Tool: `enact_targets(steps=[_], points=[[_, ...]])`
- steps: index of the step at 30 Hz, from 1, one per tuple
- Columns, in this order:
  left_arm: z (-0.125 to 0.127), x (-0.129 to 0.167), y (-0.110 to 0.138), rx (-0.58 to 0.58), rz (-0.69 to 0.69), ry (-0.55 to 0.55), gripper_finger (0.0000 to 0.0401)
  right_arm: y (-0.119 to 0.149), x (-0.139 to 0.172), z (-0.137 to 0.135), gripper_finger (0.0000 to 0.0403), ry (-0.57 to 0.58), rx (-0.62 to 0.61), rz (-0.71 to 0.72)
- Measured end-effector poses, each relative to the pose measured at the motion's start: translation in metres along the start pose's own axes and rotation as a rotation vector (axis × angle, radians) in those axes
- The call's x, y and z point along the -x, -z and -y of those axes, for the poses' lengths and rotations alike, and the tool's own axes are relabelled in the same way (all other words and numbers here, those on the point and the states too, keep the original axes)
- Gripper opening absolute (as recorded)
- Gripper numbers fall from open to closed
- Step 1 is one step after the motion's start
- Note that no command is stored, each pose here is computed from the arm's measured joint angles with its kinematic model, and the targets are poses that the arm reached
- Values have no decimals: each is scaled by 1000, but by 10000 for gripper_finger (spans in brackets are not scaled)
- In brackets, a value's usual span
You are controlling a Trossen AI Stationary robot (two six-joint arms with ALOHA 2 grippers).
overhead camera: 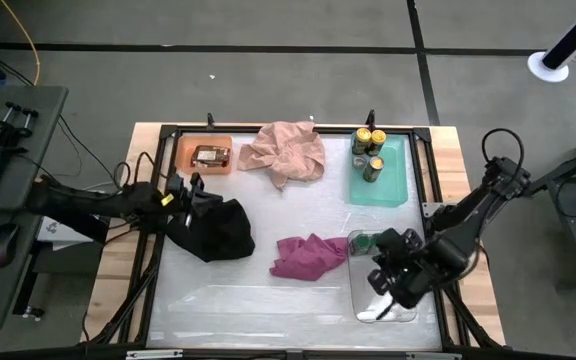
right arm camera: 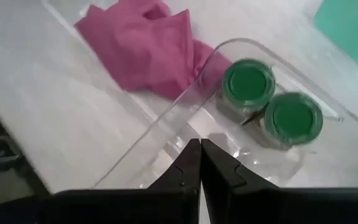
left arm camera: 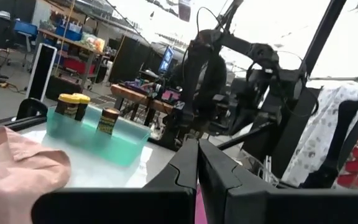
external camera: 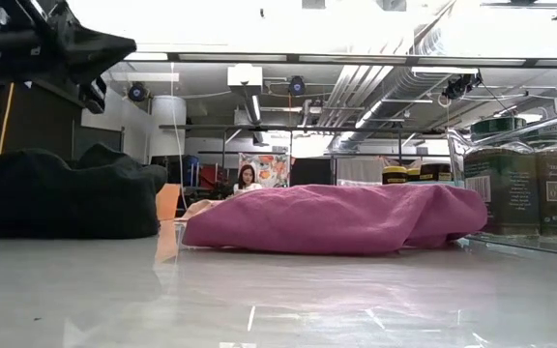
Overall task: Sort spices by type
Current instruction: Return to Home Position
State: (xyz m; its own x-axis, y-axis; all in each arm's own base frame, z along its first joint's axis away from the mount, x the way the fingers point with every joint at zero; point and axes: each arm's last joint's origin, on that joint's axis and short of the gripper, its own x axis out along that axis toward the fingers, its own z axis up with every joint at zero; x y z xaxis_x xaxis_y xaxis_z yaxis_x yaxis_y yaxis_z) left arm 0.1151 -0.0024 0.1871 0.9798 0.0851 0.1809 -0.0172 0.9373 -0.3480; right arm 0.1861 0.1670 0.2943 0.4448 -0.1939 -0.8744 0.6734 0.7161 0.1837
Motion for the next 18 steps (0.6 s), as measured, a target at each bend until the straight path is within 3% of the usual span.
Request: enact_targets(steps=[5, 9, 13, 18], points=[[0, 1, -1, -4, 9, -2, 0, 13, 20, 10, 0, -40, -4, 42], [-1, 1, 0, 45, -5, -9, 0, 16, 29, 28, 0, -106, -68, 253], [-1, 1, 4, 159, -63, 22, 0, 14, 13, 59, 0, -236, -127, 370], [7, 3, 9, 389, -200, 195, 0, 5, -21, 95, 0, -545, -32, 350]])
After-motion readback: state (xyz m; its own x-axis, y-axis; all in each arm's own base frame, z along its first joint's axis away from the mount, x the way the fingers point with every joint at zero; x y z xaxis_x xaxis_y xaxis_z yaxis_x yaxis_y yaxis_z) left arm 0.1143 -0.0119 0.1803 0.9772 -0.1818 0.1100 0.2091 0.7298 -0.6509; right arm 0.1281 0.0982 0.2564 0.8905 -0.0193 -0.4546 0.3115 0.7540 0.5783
